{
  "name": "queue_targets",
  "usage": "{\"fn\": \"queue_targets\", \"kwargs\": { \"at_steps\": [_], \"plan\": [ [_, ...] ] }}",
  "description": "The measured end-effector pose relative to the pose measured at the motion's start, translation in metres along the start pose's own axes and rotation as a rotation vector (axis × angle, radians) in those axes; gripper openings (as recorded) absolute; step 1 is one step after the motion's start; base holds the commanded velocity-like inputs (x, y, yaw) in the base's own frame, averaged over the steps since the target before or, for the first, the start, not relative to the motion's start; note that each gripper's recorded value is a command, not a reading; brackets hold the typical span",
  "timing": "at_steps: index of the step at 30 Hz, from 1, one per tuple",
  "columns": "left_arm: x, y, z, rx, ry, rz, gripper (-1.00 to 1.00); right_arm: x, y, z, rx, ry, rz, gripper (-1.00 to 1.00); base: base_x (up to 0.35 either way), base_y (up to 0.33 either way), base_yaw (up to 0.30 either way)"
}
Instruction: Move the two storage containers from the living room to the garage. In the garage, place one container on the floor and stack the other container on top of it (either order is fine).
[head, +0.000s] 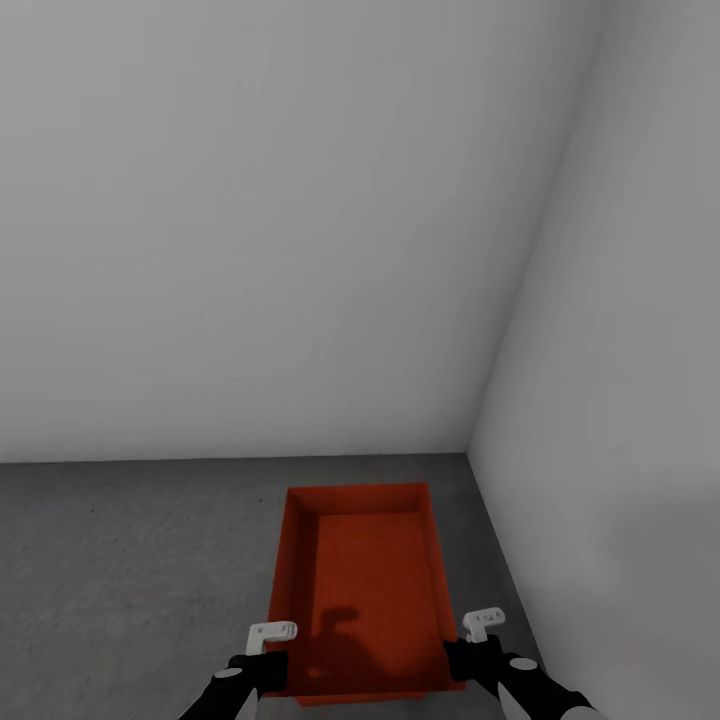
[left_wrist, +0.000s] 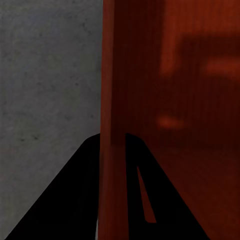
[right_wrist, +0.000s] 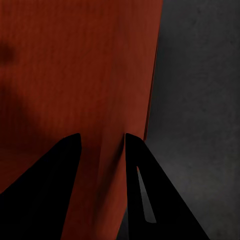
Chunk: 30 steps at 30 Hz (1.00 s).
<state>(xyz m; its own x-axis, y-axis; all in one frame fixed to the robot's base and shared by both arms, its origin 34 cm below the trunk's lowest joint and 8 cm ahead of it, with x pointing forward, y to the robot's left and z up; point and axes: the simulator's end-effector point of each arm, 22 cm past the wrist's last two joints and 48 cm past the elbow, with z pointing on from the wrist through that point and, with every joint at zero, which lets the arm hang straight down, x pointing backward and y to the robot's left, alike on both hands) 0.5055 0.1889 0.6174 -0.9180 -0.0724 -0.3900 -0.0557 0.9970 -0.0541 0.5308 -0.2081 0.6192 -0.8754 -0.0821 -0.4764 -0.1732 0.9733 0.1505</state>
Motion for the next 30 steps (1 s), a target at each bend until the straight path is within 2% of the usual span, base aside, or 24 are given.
{"fn": "queue_targets", "kwargs": {
  "at_steps": [30],
  "plan": [
    [0.011,0.001,0.010,-0.002,0.022,-0.001,-1.00,0.012,-0.001,0.009,-0.002,0.021,0.004,-1.00,0.000,0.000,0.000]
  ]
}}
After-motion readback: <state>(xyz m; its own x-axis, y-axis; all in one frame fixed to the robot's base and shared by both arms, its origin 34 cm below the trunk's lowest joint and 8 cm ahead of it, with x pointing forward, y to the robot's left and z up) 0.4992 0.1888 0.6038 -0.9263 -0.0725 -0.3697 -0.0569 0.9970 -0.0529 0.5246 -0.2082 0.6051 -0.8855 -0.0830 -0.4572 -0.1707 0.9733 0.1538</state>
